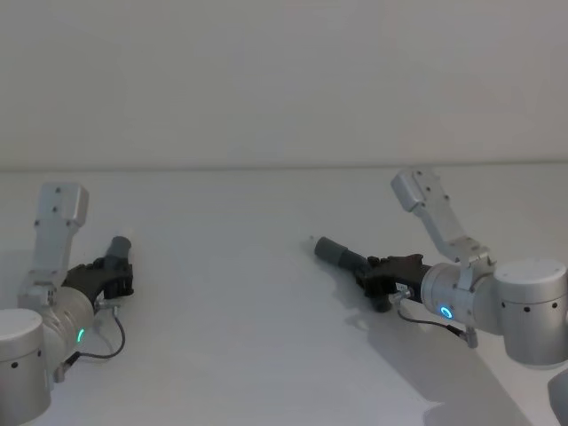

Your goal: Use both hands to pick up one end of the pipe from the table, align the ends, and insert them.

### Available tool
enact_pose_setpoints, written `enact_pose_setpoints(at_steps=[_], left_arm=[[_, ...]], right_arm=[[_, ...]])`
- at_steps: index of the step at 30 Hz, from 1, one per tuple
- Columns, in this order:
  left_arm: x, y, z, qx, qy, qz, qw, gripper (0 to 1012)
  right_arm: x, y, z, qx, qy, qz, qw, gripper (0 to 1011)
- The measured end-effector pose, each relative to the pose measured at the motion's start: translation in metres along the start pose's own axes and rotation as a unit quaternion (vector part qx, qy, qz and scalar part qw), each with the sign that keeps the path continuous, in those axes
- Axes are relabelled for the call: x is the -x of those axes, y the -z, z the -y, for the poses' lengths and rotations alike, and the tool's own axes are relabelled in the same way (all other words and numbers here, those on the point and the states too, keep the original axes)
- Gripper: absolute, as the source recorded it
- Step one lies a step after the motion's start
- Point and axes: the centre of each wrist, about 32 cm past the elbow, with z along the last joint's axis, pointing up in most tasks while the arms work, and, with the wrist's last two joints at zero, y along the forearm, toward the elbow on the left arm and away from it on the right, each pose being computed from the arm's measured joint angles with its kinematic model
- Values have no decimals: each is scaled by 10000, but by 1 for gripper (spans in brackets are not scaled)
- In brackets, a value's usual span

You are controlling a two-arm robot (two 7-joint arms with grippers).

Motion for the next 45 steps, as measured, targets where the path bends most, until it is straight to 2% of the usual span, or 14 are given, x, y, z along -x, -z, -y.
enact_pose_setpoints(at_steps=[11,45], left_arm=[[0,0,0,0,0,0,10000,302],[0,0,0,0,0,0,10000,302]], right_arm=[[-1,1,-1,3,-2,1,10000,175],[-1,1,-1,4,-2,1,10000,163]])
